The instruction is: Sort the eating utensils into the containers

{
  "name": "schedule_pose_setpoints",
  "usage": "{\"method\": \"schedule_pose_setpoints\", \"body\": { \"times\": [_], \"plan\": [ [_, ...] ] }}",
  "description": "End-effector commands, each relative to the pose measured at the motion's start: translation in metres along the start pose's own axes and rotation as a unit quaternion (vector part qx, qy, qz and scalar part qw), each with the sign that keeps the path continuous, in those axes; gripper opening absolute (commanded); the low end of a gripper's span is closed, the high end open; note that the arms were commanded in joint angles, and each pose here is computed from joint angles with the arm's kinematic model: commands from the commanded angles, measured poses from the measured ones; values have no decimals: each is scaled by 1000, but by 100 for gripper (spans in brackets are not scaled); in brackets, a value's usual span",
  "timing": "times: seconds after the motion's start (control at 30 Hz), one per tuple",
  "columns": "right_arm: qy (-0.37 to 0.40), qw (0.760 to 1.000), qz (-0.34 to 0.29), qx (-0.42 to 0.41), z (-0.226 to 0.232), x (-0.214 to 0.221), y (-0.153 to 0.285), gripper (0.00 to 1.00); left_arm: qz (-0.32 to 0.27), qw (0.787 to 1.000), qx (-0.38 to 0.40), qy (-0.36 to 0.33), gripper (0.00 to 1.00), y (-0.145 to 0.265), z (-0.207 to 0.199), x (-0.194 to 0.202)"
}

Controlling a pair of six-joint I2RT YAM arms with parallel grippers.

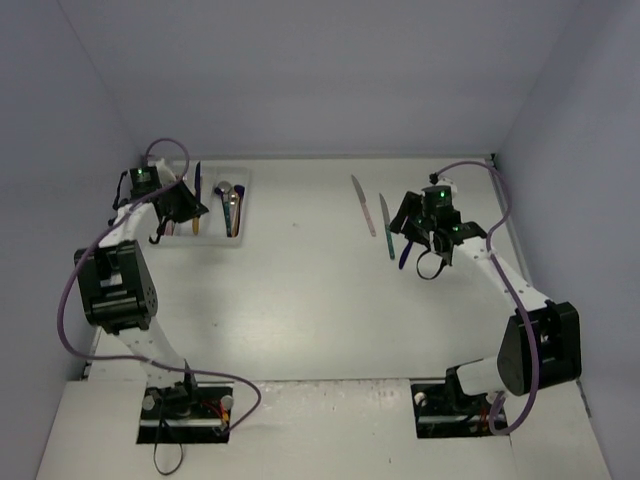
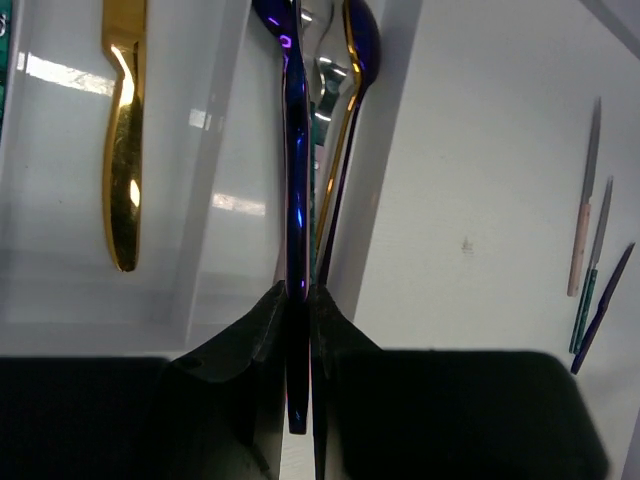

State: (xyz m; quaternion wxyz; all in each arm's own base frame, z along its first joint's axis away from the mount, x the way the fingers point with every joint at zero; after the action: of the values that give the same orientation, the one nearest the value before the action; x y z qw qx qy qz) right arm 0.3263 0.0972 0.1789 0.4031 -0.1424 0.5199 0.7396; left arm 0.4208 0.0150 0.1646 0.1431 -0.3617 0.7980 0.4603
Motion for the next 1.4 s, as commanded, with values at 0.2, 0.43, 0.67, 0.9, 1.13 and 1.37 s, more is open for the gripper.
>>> {"method": "schedule_pose_setpoints", "body": {
  "times": [0.2,0.43,0.67,0.9,1.13,1.37],
  "plan": [
    [-2,1000,-28,-8,-11,-14,12,56,24,1000,3,-18,0,-23,12,-37],
    [-4,1000,-26,3,-17,-15,12,56,55,998,-22,9,0,-36,32,-34],
    [4,997,-42,58,-32,-18,8,57,53,996,-75,15,34,-24,39,-38],
    [11,995,-31,95,-43,-16,-3,58,13,992,-124,-9,54,6,31,-58],
    [18,991,-16,131,-50,-16,-25,58,-60,988,-132,-58,58,59,-8,-81],
    [18,986,10,163,-55,-10,-57,56,-100,978,-125,-132,59,114,-64,-46]
  ]
}}
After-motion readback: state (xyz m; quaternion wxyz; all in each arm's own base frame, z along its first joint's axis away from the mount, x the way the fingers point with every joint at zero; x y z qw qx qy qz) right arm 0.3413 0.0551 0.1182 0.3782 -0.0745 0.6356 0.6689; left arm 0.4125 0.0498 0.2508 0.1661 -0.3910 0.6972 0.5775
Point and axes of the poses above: each gripper's point midway between its finger pads, its own y axis back along the fingers, its own z axis along the line the jaws close on, x = y × z, the point moved 6 cm from there along y, back along the fingers, and after that the axes turned 4 degrees about -y, right-handed, at the moved point
